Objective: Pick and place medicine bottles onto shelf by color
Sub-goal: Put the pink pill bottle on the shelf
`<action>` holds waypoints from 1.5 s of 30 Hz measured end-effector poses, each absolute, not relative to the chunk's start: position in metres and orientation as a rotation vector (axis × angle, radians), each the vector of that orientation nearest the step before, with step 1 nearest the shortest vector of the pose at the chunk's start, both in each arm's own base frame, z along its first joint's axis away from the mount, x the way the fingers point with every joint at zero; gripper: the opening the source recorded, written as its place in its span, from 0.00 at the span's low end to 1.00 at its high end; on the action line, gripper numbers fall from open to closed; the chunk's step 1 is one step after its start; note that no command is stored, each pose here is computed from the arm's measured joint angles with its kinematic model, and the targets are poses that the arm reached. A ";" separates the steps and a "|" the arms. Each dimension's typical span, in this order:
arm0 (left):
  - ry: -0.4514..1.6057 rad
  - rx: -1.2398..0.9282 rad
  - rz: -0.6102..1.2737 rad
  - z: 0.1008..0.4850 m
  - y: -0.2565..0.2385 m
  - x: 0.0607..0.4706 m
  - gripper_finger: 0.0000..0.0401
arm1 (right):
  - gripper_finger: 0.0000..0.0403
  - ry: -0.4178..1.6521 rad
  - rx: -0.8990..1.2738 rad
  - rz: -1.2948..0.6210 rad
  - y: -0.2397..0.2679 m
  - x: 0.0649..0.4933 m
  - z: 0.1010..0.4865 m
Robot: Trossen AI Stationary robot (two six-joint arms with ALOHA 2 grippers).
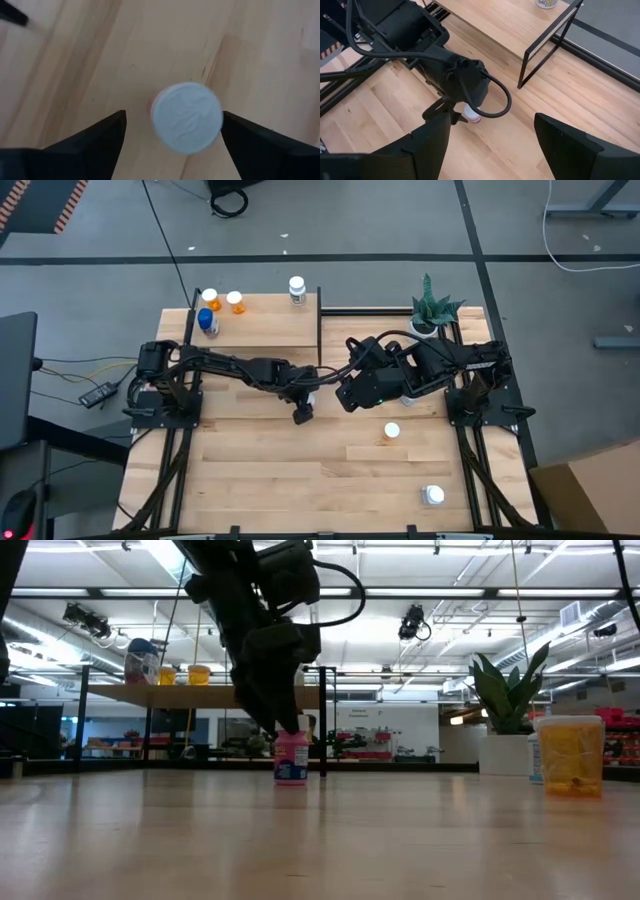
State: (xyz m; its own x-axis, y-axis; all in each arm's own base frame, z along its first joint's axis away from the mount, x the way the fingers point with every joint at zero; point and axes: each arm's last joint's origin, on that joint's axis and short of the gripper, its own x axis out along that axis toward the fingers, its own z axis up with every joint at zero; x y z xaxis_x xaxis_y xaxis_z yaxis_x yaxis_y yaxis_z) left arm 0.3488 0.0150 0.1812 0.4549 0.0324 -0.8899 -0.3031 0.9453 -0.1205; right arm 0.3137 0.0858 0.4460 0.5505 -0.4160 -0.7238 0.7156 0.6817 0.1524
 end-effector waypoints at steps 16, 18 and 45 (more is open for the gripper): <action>1.057 -0.288 0.212 0.182 0.015 0.351 0.74 | 0.74 0.709 0.478 -0.702 0.086 0.314 0.446; 1.057 -0.288 0.212 0.182 0.015 0.351 0.74 | 0.74 0.709 0.478 -0.702 0.086 0.314 0.446; 1.136 -0.349 0.234 0.206 0.005 0.326 0.50 | 0.74 0.698 0.418 -0.711 0.085 0.314 0.446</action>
State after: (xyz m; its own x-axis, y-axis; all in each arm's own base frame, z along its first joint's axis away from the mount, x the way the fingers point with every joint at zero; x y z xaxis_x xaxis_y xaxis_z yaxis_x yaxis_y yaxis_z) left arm 0.3265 0.0048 0.2061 0.4056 0.0058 -0.9140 -0.3563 0.9219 -0.1522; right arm 0.3138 0.0849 0.4464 0.5499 -0.4480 -0.7050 0.7128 0.6916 0.1165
